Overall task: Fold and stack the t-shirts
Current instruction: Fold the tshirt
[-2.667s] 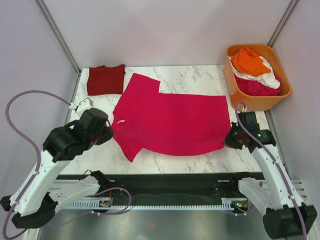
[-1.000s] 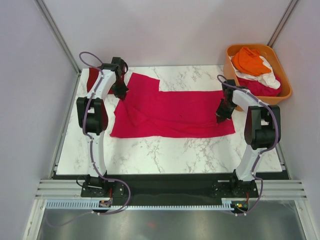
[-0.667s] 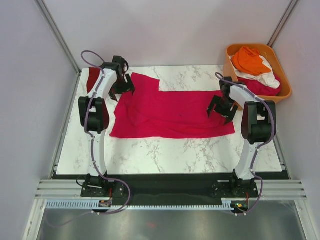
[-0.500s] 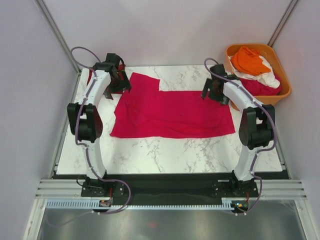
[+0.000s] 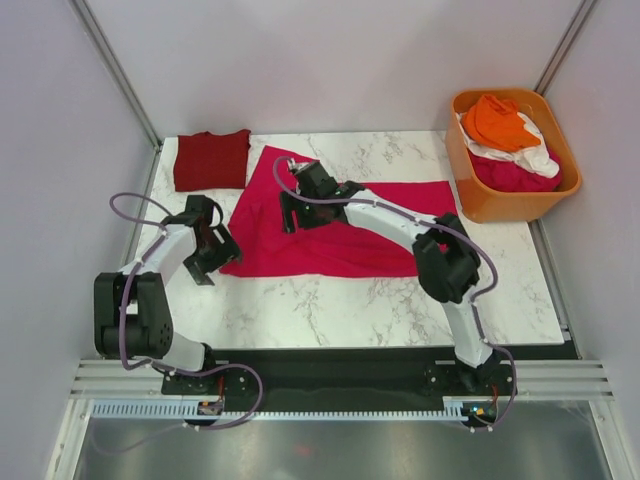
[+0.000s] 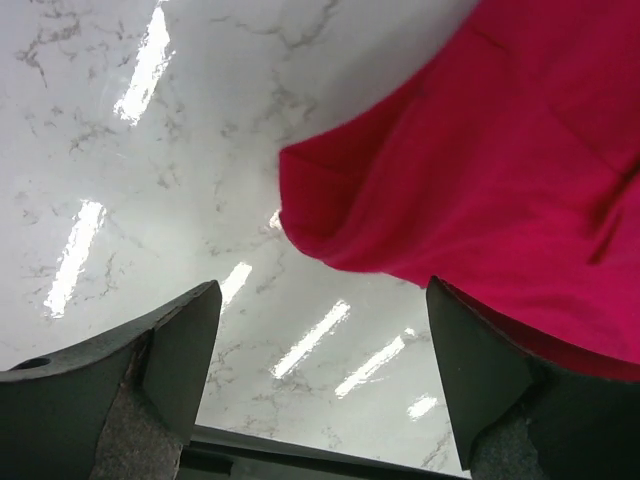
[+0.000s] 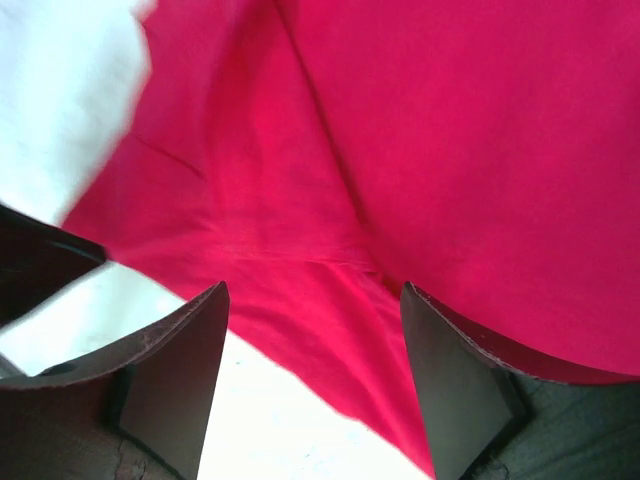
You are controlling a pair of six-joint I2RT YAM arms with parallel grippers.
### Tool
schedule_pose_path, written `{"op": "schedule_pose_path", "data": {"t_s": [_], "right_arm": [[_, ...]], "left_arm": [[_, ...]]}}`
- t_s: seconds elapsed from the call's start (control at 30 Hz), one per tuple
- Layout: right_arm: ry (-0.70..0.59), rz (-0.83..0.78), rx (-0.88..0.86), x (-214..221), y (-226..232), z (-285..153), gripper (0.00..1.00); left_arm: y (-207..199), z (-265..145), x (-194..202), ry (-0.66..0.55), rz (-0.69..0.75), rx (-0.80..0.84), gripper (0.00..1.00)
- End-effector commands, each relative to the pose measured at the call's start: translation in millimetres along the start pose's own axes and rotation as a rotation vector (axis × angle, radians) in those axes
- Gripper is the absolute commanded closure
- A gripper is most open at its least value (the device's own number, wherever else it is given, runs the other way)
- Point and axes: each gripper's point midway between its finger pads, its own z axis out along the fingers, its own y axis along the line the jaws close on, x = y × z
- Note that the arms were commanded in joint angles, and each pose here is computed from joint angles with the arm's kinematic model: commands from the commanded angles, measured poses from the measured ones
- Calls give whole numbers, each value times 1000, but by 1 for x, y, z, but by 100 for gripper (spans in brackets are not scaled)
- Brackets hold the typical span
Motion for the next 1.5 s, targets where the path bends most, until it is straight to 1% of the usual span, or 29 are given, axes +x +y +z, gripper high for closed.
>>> {"op": "schedule_pose_path", "data": {"t_s": [0.0, 0.03, 0.07, 0.13, 0.23, 0.3, 0.33, 0.4, 0.43, 0.47, 0.5, 0.53, 0.57, 0.6, 0.63, 0.77, 0.83, 0.9, 0.93, 1.0, 1.07, 1.1, 1.2, 1.23, 1.3, 1.47], "right_arm": [[87, -15, -113, 18, 15, 26, 23], [81, -31, -136, 14, 22, 28, 23], [104, -37, -128, 22, 21, 37, 23], [108, -54, -146, 22, 30, 41, 24], [130, -74, -156, 30, 38, 46, 24], [148, -101, -155, 39, 43, 49, 24], [150, -107, -153, 40, 44, 50, 24], [164, -126, -146, 47, 48, 54, 24], [168, -132, -135, 47, 49, 53, 24], [169, -140, -127, 49, 50, 54, 24], [174, -162, -127, 53, 54, 55, 24], [157, -179, -105, 49, 55, 55, 24], [176, -217, -88, 58, 57, 56, 24], [142, -246, -40, 48, 56, 55, 24], [160, -272, 14, 54, 51, 55, 24], [109, -374, 157, 47, 44, 51, 24], [33, -460, 331, 33, 33, 39, 25], [4, -546, 390, 35, 40, 34, 26], [12, -543, 375, 40, 43, 37, 26], [54, -513, 292, 53, 52, 46, 31], [85, -496, 264, 66, 55, 55, 34], [90, -494, 247, 69, 58, 57, 34], [84, -493, 253, 71, 58, 66, 43], [93, -500, 262, 75, 55, 72, 48], [73, -506, 279, 69, 54, 74, 50], [78, -510, 301, 73, 47, 88, 52]], "left_arm": [[-16, 14, -20, -50, -117, 96, 10], [-16, 18, -20, -47, -127, 93, 12], [-15, 23, -22, -60, -144, 85, 15], [-23, 25, -34, -110, -156, 125, 18], [-27, 24, -44, -160, -180, 142, 18], [-23, 32, -46, -164, -190, 110, 18], [-21, 36, -47, -168, -191, 93, 20], [-15, 48, -44, -146, -197, 51, 40], [-13, 52, -45, -151, -201, 34, 61], [-11, 56, -44, -144, -203, 20, 87], [-8, 62, -41, -129, -200, 3, 98], [-8, 65, -40, -122, -198, 1, 98], [-8, 67, -39, -117, -197, -2, 98], [-7, 68, -37, -113, -195, -4, 98], [-7, 68, -37, -113, -195, -4, 98], [-5, 64, -36, -126, -198, 1, 98], [-2, 63, -35, -135, -196, -8, 98], [0, 65, -32, -126, -193, -11, 98], [0, 65, -31, -122, -194, -13, 98], [4, 66, -27, -119, -206, -21, 98], [9, 67, -20, -112, -208, -32, 98], [11, 68, -17, -107, -204, -38, 98], [13, 70, -15, -102, -201, -42, 98], [12, 71, -14, -99, -200, -41, 98], [12, 72, -13, -96, -200, -37, 98], [12, 71, -13, -100, -199, -34, 98]]}}
